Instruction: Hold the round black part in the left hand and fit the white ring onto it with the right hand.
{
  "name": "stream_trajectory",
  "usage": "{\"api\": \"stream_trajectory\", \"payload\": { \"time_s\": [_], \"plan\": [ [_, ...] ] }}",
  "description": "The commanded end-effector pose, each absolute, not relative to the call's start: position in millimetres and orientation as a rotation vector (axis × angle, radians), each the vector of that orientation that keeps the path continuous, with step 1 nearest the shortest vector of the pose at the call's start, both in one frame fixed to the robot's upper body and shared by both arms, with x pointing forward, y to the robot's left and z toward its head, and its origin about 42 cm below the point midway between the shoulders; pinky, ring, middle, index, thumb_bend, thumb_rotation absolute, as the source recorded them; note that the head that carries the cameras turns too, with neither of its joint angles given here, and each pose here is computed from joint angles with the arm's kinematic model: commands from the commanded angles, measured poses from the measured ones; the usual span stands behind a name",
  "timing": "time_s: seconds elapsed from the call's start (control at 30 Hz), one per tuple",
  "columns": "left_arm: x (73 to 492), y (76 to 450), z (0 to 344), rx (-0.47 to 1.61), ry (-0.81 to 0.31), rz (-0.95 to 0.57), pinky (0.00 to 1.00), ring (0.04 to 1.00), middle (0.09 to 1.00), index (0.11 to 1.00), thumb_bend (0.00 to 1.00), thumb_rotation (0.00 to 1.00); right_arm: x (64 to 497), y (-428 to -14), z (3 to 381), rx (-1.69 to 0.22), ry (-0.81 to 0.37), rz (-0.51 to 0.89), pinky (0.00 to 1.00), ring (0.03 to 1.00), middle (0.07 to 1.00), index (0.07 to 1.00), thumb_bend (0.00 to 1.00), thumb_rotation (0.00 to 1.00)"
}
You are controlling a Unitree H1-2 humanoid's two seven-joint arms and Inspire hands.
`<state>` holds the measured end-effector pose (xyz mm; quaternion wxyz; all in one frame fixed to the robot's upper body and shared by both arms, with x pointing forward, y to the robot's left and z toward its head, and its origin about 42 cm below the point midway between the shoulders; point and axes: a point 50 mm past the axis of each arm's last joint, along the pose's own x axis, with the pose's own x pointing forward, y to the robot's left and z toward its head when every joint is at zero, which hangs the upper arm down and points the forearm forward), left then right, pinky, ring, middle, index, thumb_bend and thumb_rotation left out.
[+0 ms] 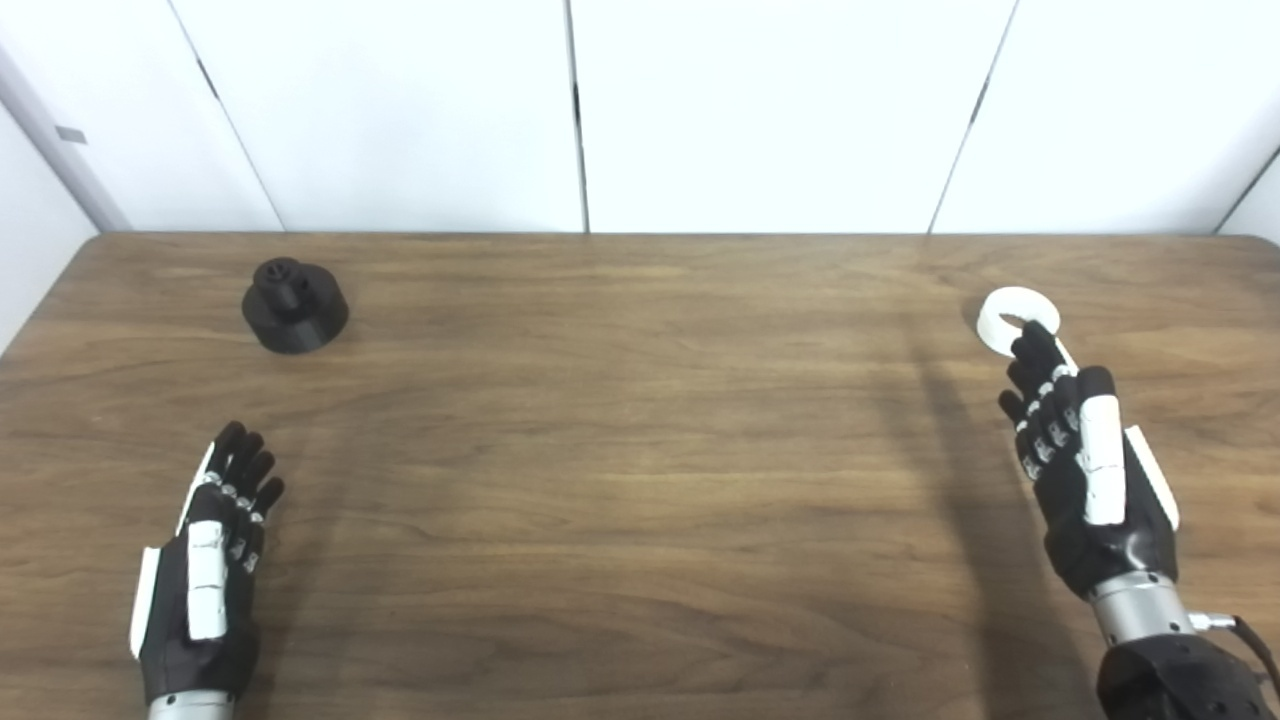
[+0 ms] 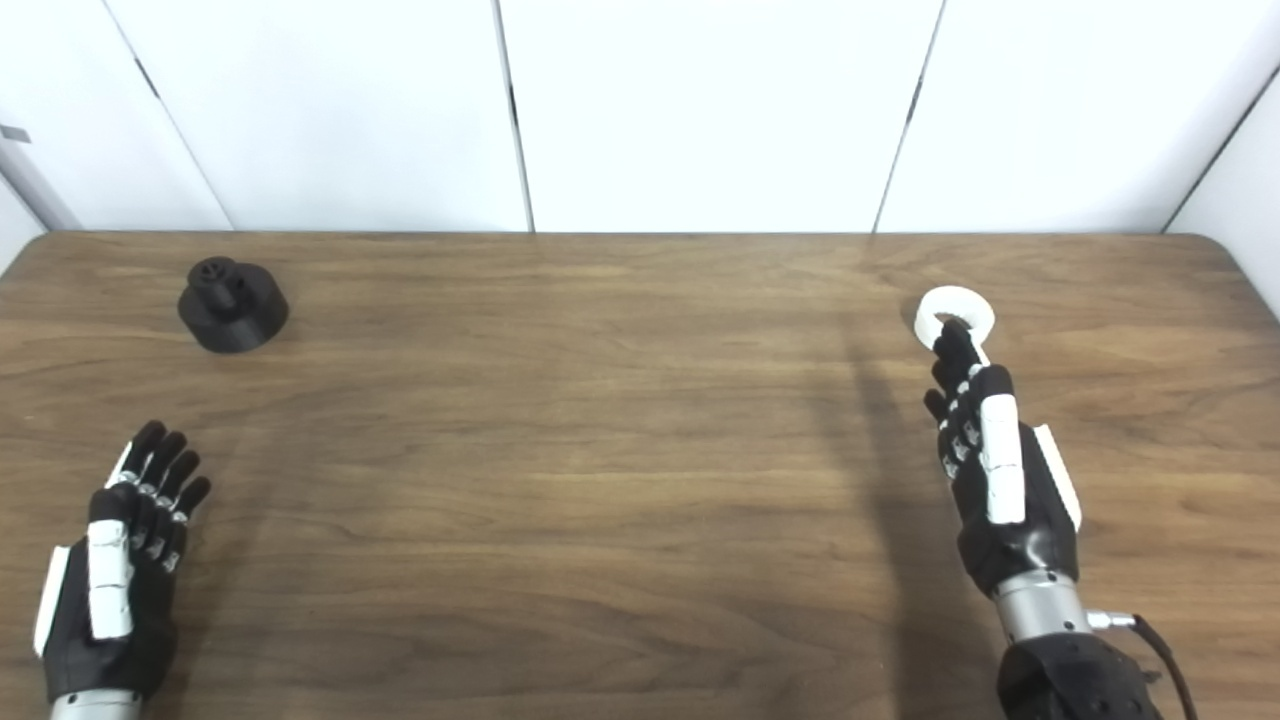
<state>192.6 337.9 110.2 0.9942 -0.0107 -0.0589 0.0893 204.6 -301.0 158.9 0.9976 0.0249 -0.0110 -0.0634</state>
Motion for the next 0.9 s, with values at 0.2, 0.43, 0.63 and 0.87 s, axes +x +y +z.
{"api": "stream_trajectory", "payload": {
  "time_s": [0.2,0.43,0.63,0.87],
  "plan": [
    [193,338,123,0.012,-0.199,0.172,0.95,0.951,0.948,0.937,0.71,0.88,164,-299,146,0.048,0.031,-0.171,1.0,1.0,0.986,0.95,0.53,1.0],
    [190,326,125,0.03,-0.19,0.158,0.95,0.953,0.951,0.94,0.69,0.87,162,-305,143,0.042,0.037,-0.169,1.0,1.0,0.986,0.958,0.53,1.0],
    [186,311,122,0.075,-0.18,0.15,0.94,0.946,0.949,0.938,0.67,0.85,157,-317,140,0.028,0.029,-0.158,1.0,1.0,0.988,0.972,0.53,1.0],
    [179,290,114,0.109,-0.162,0.142,0.95,0.955,0.957,0.943,0.66,0.83,155,-330,130,-0.006,0.019,-0.13,1.0,1.0,0.999,0.997,0.57,1.0]
  ]
}}
